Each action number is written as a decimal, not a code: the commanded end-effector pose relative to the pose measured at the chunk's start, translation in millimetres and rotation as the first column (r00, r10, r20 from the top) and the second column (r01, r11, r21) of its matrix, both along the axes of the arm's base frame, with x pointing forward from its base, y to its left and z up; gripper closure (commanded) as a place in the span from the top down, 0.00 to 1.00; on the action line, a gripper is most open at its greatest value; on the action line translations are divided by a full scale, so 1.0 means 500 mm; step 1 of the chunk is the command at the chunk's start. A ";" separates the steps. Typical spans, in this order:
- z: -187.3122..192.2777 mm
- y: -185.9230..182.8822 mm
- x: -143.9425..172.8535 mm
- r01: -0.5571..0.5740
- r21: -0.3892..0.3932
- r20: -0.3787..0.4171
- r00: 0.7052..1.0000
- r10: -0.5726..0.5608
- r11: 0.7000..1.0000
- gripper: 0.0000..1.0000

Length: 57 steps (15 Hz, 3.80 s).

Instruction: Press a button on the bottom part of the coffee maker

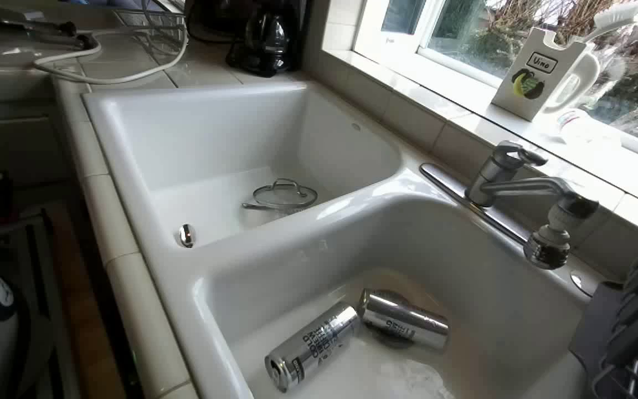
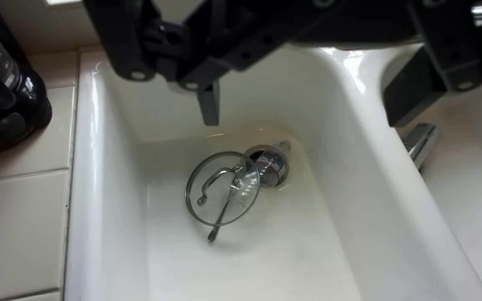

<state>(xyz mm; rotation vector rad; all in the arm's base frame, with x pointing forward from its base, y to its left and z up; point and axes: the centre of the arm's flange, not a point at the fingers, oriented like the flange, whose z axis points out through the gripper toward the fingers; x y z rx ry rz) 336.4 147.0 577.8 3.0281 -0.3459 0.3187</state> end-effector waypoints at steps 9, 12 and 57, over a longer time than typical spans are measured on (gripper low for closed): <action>0.000 0.000 0.000 0.000 0.000 0.000 1.000 0.000 1.000 1.00; 0.001 0.044 0.015 -0.074 0.030 0.037 0.997 0.073 0.997 1.00; -0.386 0.586 0.251 -0.647 -0.065 0.157 0.745 0.648 0.759 0.00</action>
